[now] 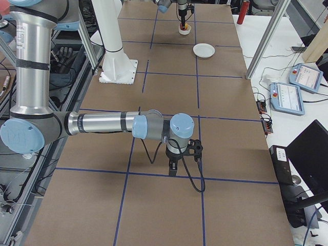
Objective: Move apple from plate to bowl
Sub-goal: 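Lower the apple into the white bowl and open the left gripper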
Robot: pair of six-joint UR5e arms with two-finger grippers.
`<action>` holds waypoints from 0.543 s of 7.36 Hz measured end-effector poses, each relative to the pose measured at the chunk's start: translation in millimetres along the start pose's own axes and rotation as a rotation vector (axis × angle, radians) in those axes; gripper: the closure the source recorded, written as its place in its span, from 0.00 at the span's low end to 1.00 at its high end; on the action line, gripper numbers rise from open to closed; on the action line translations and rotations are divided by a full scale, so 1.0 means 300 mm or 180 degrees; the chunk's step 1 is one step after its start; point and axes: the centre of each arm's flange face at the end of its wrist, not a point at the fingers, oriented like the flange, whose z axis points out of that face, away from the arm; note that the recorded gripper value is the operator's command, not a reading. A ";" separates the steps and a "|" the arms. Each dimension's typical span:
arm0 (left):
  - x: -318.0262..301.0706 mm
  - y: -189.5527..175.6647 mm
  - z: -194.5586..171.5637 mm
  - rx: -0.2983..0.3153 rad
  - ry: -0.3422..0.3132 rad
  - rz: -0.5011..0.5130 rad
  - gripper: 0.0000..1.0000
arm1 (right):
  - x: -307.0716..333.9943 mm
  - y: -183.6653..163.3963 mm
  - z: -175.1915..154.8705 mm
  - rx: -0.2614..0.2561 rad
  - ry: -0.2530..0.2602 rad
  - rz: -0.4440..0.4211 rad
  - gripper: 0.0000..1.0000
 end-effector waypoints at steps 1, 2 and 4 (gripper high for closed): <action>-0.002 0.000 0.002 0.0002 0.0002 0.0002 0.00 | 0.000 0.000 0.000 -0.0001 0.0000 0.0001 0.00; -0.001 -0.001 0.003 0.0004 0.0004 0.0003 0.00 | 0.000 0.000 0.000 0.0000 0.0000 0.0001 0.00; 0.025 -0.005 -0.026 0.0019 0.0054 0.0037 0.00 | 0.000 0.000 0.000 0.0000 0.0000 -0.0001 0.00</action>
